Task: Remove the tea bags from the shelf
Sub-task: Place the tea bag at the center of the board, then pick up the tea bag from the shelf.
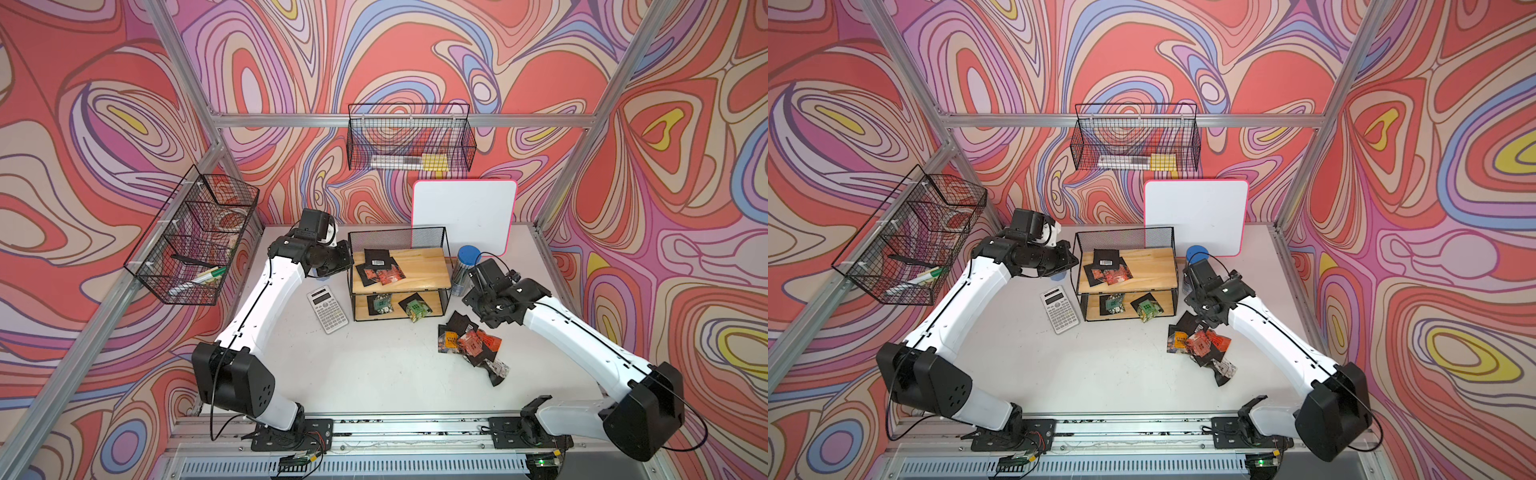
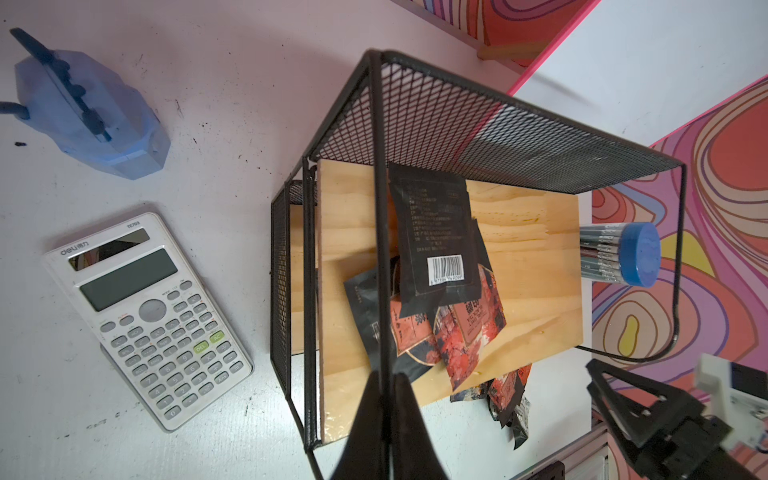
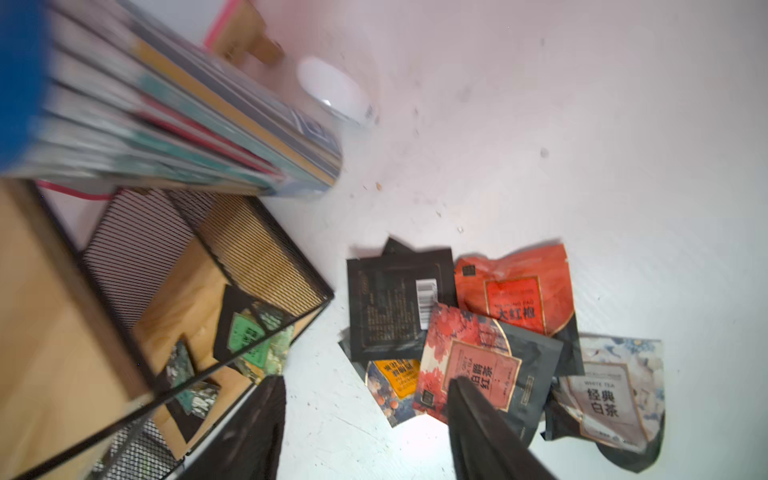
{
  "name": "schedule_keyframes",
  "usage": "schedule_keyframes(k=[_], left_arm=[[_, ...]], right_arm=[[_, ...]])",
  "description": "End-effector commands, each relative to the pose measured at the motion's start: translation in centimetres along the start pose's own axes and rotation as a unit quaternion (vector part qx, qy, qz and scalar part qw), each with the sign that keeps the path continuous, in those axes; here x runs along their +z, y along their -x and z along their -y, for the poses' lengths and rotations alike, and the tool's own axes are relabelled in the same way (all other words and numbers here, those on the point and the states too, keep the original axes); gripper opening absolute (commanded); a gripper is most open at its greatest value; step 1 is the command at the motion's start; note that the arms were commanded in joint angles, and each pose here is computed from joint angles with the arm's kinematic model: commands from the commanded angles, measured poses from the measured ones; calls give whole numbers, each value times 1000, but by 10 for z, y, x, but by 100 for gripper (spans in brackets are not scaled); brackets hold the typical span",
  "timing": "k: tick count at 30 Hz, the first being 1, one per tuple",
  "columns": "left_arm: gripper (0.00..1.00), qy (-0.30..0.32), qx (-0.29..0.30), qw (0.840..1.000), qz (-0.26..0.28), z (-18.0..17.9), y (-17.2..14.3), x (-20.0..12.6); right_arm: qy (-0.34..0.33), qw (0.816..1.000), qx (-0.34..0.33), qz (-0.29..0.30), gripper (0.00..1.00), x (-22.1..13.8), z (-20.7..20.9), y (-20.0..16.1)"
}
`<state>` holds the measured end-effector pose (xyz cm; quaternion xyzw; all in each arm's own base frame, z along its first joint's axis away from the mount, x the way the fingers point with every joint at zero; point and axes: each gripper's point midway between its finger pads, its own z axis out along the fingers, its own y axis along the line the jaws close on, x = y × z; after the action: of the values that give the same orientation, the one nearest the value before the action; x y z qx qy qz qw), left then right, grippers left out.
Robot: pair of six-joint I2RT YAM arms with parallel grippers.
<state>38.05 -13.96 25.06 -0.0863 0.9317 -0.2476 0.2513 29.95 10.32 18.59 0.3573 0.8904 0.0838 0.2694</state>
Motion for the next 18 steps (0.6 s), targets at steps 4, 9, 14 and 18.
schedule_keyframes(k=[4, 9, 14, 18], left_arm=[[0, -3, -7, 1000, 9, 2, 6, 0], [0, -3, -7, 1000, 9, 2, 7, 0], [0, -4, -8, 1000, 9, 2, 7, 0], [0, -5, -9, 1000, 9, 3, 7, 0]], right_arm=[[28, 986, -133, 100, 66, -47, -48, 52], [86, 952, -266, 123, 69, -72, -121, 36], [177, 920, -346, 58, 71, -69, -188, -8], [193, 897, -396, 21, 74, -54, -226, -41]])
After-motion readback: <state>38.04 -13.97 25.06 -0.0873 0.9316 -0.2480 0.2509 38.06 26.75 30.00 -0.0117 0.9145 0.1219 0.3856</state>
